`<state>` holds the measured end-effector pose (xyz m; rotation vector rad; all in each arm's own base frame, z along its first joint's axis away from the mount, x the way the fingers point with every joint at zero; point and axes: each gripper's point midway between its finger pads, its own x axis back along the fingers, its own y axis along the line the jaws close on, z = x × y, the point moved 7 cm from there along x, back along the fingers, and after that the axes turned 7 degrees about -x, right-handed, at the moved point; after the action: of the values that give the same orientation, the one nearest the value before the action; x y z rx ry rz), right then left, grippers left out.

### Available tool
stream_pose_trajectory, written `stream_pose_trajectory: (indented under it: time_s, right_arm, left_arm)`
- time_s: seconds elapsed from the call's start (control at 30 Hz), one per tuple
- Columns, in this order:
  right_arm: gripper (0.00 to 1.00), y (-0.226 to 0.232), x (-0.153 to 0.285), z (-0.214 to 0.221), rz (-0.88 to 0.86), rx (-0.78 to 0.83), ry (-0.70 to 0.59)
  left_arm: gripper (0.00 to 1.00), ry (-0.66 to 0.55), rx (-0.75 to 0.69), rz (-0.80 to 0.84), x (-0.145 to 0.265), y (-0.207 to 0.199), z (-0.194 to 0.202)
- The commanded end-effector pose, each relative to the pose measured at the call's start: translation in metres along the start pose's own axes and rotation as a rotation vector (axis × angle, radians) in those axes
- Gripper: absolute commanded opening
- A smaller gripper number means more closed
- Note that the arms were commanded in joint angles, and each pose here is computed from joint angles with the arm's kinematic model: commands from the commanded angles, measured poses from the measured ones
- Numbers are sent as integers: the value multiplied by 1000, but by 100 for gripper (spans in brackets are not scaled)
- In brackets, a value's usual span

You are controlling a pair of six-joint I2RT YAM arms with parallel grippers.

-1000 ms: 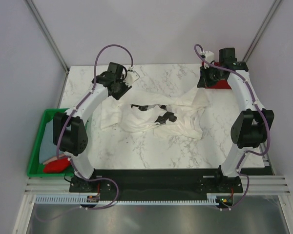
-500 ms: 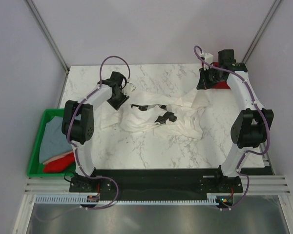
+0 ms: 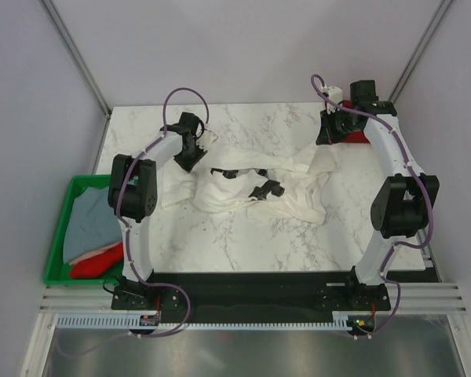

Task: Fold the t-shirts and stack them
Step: Flatten the tshirt out

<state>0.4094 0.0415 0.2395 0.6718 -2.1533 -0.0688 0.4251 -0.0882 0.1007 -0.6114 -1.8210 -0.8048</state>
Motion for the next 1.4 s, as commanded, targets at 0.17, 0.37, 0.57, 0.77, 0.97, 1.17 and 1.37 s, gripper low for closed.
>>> stream_pose_trajectory:
  time_s: [0.17,0.37,0.57,0.77,0.97,1.17,1.37]
  right_arm:
    - [0,-5,-5,-3,7,13,-6]
    - [0,-7,-8,-6,8,12,-10]
    - [0,-10,-4,-15,33,23,-31]
    - [0,-8,15,-36,96,59,-96]
    - [0,-13,58,-71,202,80,-238]
    - [0,-13,109,-101,297,95,-404]
    - [0,-15,109,-90,265,60,-391]
  left_arm:
    - [31,-5,29,0,4,5,-3]
    - [29,27,22,13,4,1,3]
    - [18,42,20,34,-3,-1,3]
    - [2,-43,53,69,21,4,-17]
    - [2,-211,59,22,82,25,-52]
    - [2,-409,58,-99,172,50,-72]
    - [30,-247,33,-58,139,35,-44]
